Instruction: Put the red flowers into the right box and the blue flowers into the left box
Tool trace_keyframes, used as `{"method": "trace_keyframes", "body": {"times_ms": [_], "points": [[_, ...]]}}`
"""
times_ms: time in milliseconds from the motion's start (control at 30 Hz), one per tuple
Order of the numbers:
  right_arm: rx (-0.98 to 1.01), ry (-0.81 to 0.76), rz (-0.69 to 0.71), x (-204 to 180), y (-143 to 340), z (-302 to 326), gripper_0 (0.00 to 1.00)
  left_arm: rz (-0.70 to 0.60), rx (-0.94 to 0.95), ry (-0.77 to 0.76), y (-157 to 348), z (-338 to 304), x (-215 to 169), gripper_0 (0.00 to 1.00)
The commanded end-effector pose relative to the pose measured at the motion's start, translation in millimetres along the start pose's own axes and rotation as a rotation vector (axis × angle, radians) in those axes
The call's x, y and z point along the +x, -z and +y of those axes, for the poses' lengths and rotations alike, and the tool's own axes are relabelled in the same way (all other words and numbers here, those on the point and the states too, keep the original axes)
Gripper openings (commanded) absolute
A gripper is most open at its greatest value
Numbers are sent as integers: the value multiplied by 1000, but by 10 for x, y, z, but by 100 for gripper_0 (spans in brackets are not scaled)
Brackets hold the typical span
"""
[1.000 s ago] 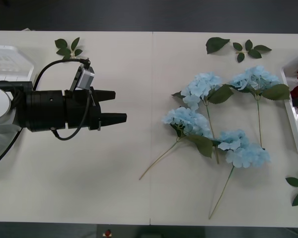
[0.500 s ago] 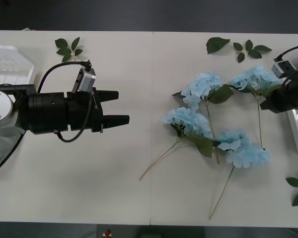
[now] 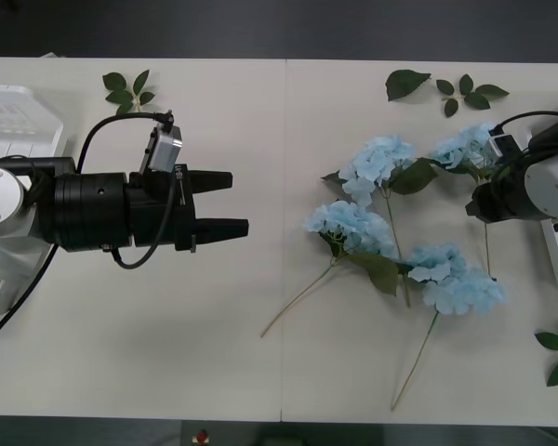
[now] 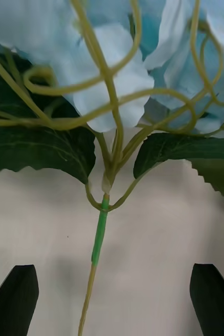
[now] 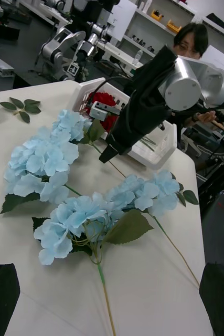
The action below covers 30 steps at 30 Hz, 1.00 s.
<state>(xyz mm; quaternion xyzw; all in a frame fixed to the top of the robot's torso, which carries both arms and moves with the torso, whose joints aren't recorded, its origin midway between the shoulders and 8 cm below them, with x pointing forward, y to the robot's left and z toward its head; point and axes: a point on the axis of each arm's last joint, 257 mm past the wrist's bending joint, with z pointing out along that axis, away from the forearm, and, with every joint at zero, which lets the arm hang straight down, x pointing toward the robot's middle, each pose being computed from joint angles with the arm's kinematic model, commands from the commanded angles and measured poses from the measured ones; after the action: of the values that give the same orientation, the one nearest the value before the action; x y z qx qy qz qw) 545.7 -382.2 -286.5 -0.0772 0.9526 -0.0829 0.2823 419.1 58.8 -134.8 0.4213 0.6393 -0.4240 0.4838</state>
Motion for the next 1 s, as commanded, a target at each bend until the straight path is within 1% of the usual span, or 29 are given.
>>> {"method": "trace_keyframes", "body": {"times_ms": [33, 200, 233, 300, 333, 467, 500, 800, 1000], "points": [[8, -24, -28, -112, -67, -3, 84, 0, 3, 61, 33, -39, -39, 100], [5, -33, -37, -122, -167, 31, 84, -2, -1, 71, 45, -26, -50, 100], [3, -34, -38, -130, -179, 43, 78, -3, -3, 75, 50, -19, -49, 100], [4, -30, -37, -139, -195, 59, 51, -5, -3, 75, 49, -20, -59, 100], [7, -28, -36, -140, -199, 55, 39, -8, -5, 75, 57, -14, -70, 100], [7, -26, -39, -159, -211, 63, 3, -9, -6, 73, 61, -10, -73, 100], [7, -25, -38, -154, -213, 59, 0, -9, -6, 73, 61, -10, -73, 100], [-9, -26, -46, -197, -183, 45, 0, -11, -6, 75, 69, -7, -81, 100], [-90, -55, -74, -354, -2, -36, 0, -11, -5, 77, 71, -13, -76, 100]]}}
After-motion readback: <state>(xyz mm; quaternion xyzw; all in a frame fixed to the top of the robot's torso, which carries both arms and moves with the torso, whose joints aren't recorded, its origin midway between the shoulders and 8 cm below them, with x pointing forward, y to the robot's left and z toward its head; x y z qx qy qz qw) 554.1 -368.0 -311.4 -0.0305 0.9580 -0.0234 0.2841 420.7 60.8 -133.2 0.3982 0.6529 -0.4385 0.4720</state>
